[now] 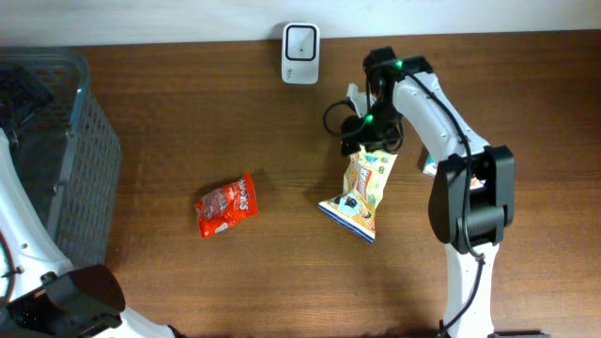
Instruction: Scan the item barcode
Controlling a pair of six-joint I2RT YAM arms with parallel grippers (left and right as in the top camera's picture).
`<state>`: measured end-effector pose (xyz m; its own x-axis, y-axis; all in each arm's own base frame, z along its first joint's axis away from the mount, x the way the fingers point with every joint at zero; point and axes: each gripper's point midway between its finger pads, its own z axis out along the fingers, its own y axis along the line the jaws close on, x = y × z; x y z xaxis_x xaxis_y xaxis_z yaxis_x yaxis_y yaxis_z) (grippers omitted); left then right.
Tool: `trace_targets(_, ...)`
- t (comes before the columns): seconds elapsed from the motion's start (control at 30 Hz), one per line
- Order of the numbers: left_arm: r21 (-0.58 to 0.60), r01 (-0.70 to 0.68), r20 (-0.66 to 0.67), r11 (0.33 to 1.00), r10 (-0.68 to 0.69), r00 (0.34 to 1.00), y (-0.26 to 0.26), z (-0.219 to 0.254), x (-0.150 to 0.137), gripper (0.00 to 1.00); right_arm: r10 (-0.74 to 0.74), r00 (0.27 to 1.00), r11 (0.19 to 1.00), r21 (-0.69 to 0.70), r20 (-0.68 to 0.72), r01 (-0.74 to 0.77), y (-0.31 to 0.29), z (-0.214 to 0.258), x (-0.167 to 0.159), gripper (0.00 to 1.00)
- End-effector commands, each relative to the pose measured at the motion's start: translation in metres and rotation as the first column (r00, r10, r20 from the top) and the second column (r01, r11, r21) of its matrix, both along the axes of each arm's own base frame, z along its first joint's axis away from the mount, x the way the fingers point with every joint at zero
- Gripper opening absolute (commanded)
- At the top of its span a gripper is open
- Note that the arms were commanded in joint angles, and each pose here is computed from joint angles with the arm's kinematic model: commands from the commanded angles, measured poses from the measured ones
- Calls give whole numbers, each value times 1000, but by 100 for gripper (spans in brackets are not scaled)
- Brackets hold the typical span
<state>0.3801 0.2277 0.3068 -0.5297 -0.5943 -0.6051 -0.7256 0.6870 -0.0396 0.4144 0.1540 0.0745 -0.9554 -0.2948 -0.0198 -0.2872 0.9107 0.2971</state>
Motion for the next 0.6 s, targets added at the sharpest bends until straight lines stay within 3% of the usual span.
trace_targets(0.0,-2,-12,1,1000,12,1000,1,0,-1,99,42,991,999,-27,130,-38,13,69,-4,62)
trace_targets(0.2,-2,-12,1,1000,12,1000,1,0,-1,99,17,1000,981,194,2,-17,14,90,-26,64)
trace_targets(0.27,-2,-12,1,1000,12,1000,1,0,-1,99,30,999,983,182,19,-33,9,92,-27,64)
trace_targets(0.3,-2,-12,1,1000,12,1000,1,0,-1,99,36,999,988,146,36,-41,6,94,-27,65)
trace_targets(0.33,-2,-12,1,1000,12,1000,1,0,-1,99,49,997,996,75,64,-54,0,97,-29,78)
trace_targets(0.37,-2,-12,1,1000,12,1000,1,0,-1,99,56,994,998,15,90,-57,-3,100,-30,99)
trace_targets(0.43,-2,-12,1,1000,12,1000,1,0,-1,99,79,982,980,-196,171,-45,-8,111,-34,99)
trace_targets(0.57,-2,-12,1,1000,12,1000,1,0,-1,99,159,956,885,-465,248,-27,8,114,-48,99)
